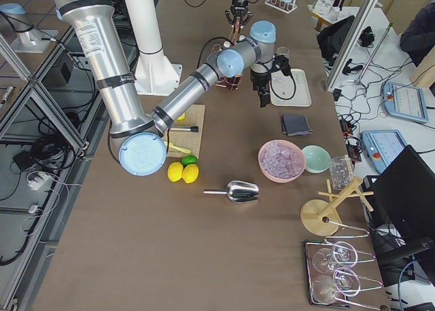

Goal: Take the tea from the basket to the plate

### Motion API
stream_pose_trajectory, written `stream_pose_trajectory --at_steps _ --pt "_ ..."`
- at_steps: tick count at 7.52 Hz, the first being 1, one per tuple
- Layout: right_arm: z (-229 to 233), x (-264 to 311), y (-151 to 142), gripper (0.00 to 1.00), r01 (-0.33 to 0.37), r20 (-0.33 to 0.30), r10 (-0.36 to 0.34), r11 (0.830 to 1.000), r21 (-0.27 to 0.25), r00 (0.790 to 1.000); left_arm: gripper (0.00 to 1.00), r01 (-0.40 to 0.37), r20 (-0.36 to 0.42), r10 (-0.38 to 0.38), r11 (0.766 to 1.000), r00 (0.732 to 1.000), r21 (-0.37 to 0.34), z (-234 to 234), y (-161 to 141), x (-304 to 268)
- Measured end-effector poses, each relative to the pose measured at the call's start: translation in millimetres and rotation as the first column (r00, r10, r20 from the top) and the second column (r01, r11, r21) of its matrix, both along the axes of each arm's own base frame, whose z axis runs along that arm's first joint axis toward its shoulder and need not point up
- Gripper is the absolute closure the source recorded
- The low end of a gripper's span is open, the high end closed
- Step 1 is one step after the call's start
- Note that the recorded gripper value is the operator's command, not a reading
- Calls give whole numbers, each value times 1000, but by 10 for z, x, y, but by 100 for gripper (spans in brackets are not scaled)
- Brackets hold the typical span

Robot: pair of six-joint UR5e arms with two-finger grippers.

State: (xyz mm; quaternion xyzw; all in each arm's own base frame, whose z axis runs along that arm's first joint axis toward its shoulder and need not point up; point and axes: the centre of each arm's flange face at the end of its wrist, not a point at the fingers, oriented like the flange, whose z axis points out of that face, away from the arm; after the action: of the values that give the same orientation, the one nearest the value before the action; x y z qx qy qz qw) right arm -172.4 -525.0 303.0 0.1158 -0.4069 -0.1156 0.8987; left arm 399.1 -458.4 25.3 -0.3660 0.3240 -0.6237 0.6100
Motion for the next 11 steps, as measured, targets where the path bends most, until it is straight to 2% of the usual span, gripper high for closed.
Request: stream_pose_trajectory --at_steps 3,4,6,7,9,11 --pt "-444 -97 255 0 11 65 -17 996 92 998 100 0 -2 0 1000 1000 1 -22 -41 49" --pt "-602 -172 345 0 13 100 -28 989 145 995 100 0 1 0 1000 1000 -1 -6 -81 93" --pt "-898 -528 532 0 32 178 -86 957 288 980 100 -1 5 1 1000 1000 -4 18 -142 162" --pt "-1076 -765 627 0 45 200 -119 939 342 973 100 -1 6 1 1000 1000 -5 20 -154 175" --pt "-1362 -1276 804 0 59 200 -155 907 418 967 100 -1 6 1 1000 1000 -5 18 -159 180" --pt "-1528 -1776 885 3 55 174 -152 885 461 973 100 -1 5 1 1000 1000 -4 13 -158 175"
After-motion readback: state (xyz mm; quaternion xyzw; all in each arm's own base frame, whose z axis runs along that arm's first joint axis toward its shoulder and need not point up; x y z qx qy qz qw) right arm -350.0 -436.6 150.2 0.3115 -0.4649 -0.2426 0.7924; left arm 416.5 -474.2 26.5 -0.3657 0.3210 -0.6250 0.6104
